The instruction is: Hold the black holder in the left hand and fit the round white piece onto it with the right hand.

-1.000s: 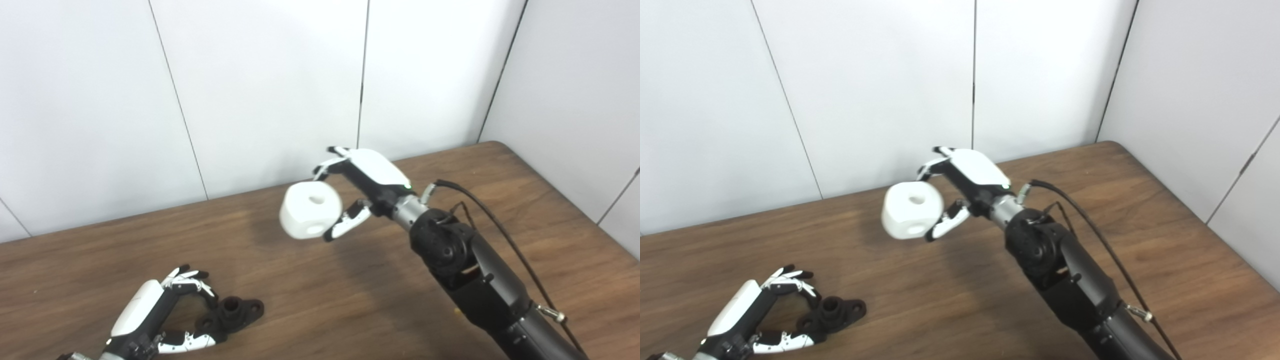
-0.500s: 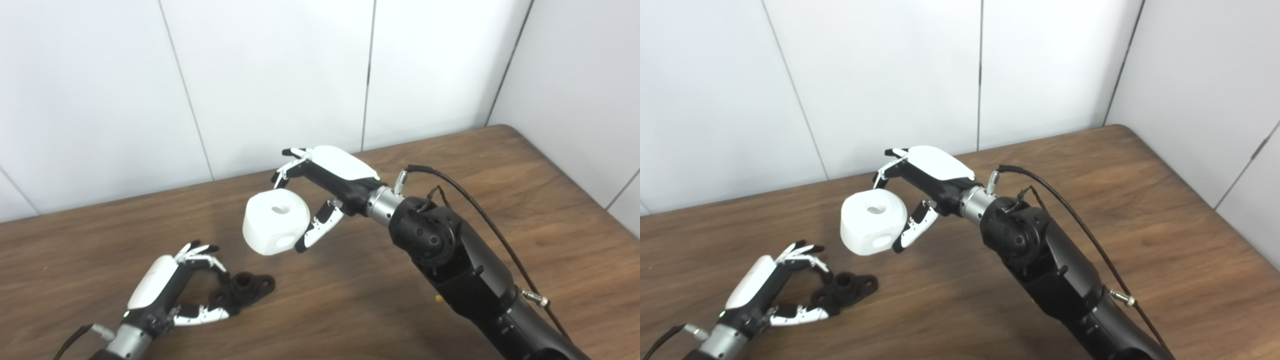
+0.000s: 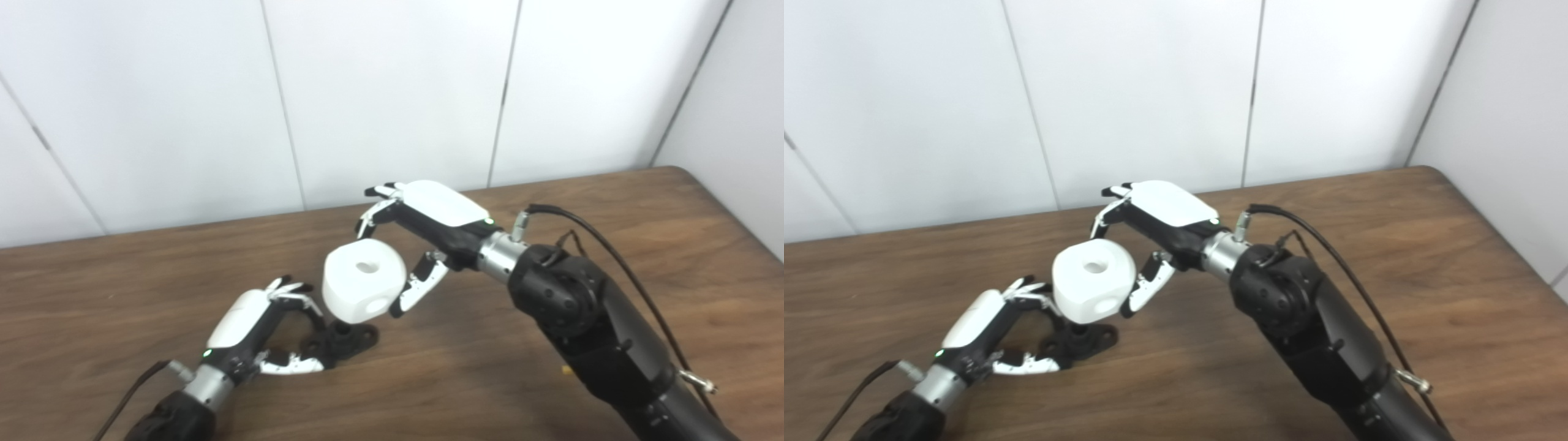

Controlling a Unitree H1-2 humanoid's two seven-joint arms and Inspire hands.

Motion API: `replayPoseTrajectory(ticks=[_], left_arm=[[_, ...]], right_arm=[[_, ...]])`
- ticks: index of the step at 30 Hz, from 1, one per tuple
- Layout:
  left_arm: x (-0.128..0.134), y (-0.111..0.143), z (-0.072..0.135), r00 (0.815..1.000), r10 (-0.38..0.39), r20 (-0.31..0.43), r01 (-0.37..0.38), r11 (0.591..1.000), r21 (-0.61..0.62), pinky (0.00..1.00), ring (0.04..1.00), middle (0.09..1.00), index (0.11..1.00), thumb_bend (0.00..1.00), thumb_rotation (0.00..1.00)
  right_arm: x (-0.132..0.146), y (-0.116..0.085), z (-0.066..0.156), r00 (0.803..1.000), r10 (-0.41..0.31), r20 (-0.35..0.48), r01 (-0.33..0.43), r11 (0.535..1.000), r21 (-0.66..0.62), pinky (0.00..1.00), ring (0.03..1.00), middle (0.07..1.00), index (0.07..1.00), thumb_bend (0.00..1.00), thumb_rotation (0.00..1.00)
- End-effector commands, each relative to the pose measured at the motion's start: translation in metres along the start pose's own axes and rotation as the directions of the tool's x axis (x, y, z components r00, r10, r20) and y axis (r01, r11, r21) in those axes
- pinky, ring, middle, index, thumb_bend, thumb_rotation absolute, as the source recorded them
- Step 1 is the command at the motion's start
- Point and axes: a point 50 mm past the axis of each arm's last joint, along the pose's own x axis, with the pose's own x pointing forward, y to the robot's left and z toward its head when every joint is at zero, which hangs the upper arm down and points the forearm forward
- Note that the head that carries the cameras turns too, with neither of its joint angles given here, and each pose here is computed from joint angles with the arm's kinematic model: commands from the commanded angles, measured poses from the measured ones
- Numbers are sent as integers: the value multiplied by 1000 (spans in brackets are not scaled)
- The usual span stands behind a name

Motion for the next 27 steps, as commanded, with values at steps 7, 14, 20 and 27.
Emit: replayPoseTrajectory(ticks=[7,14,20,27], left_arm=[[5,-9,9,999,-42,12,42,999,21,1000,879,669,482,523,52],[6,-13,13,999,-36,13,36,999,24,994,876,667,481,523,53],[6,-14,17,999,-30,10,30,999,23,989,873,665,481,523,54],[6,-15,18,1000,-29,13,29,1000,11,1000,878,668,481,523,54]], right_arm=[[13,-26,13,994,-44,101,55,993,-105,1000,943,738,478,525,138],[16,-22,13,994,-12,112,28,990,-141,1000,934,730,478,525,138],[16,-19,11,994,5,105,11,988,-152,1000,928,725,478,525,139],[13,-13,7,995,21,96,-9,992,-126,1000,932,730,478,525,137]])
